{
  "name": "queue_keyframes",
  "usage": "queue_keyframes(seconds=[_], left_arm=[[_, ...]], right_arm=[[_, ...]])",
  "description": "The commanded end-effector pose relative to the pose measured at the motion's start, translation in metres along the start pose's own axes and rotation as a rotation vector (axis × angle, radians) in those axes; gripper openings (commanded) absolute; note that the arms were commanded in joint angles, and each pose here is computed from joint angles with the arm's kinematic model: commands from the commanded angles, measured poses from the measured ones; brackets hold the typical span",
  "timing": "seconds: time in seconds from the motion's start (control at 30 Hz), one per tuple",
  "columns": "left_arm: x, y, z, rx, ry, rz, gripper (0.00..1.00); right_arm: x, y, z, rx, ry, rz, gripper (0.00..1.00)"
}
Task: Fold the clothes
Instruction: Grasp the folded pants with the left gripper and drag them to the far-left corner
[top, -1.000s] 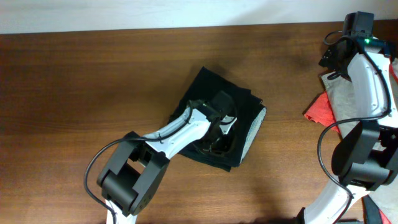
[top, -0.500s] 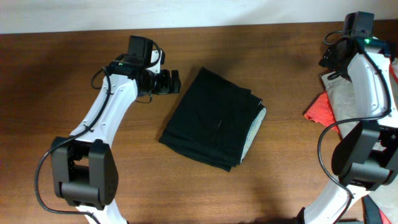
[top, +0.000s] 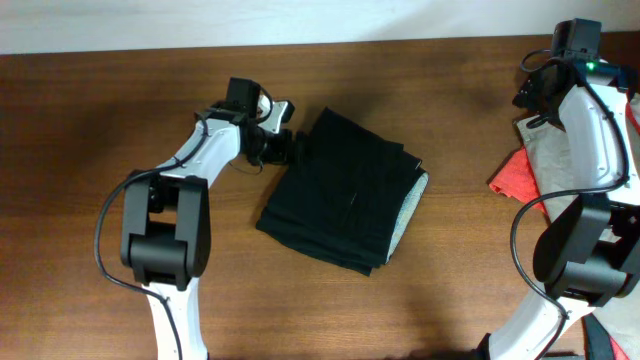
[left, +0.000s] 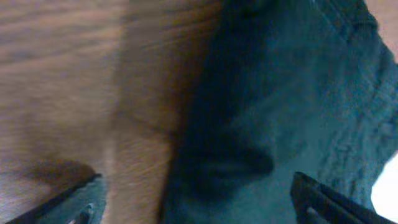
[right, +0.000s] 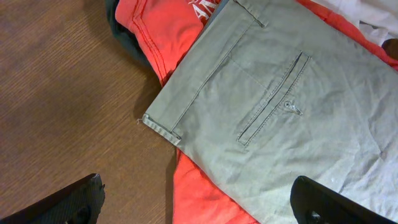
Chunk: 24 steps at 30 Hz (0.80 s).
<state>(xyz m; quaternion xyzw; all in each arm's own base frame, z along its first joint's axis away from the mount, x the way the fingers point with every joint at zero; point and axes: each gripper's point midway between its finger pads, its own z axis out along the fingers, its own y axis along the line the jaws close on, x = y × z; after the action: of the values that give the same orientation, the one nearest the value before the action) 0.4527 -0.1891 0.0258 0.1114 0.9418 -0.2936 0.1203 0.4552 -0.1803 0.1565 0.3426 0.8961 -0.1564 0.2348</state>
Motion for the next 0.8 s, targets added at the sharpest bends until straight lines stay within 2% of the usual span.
queue_keyframes(seconds=[0.0,0.07,0.17,0.2,0.23,0.27,0.37,0.47,0.5,0.53,0.63,0.7,0.77], left_arm=[[0.021,-0.005,0.022,0.093,0.078,-0.029,0.80],[0.026,-0.002,0.026,0.091,0.099,-0.044,0.43],[0.024,-0.001,0.026,0.091,0.088,-0.039,0.18],[0.020,0.004,0.024,0.077,0.071,-0.038,0.04],[0.017,0.011,0.023,0.055,0.062,-0.050,0.01],[0.014,0.021,0.019,0.017,0.051,-0.081,0.01],[-0.004,0.092,-0.014,-0.165,-0.052,-0.362,0.01],[-0.021,0.163,-0.071,-0.224,-0.195,-0.569,0.01],[-0.020,0.216,-0.114,-0.293,-0.293,-0.730,0.01],[-0.016,0.238,-0.131,-0.322,-0.334,-0.793,0.01],[0.036,0.348,-0.220,-0.518,-0.543,-1.132,0.11],[0.075,0.392,-0.265,-0.574,-0.637,-1.275,0.11],[0.104,0.414,-0.291,-0.584,-0.678,-1.347,0.11]], right_arm=[[-0.005,-0.004,-0.004,0.014,-0.019,0.012,0.99],[-0.005,-0.004,-0.004,0.014,-0.019,0.012,0.99],[-0.005,-0.004,-0.004,0.014,-0.019,0.012,0.99],[-0.005,-0.004,-0.004,0.014,-0.019,0.012,0.99],[-0.005,-0.004,-0.004,0.014,-0.019,0.012,0.99],[-0.005,-0.004,-0.004,0.014,-0.019,0.012,0.99],[-0.005,-0.004,-0.004,0.014,-0.019,0.012,0.99],[-0.005,-0.004,-0.004,0.014,-0.019,0.012,0.99],[-0.005,-0.004,-0.004,0.014,-0.019,0.012,0.99],[-0.005,-0.004,-0.004,0.014,-0.019,0.012,0.99],[-0.005,-0.004,-0.004,0.014,-0.019,0.012,0.99],[-0.005,-0.004,-0.004,0.014,-0.019,0.012,0.99],[-0.005,-0.004,-0.004,0.014,-0.019,0.012,0.99]])
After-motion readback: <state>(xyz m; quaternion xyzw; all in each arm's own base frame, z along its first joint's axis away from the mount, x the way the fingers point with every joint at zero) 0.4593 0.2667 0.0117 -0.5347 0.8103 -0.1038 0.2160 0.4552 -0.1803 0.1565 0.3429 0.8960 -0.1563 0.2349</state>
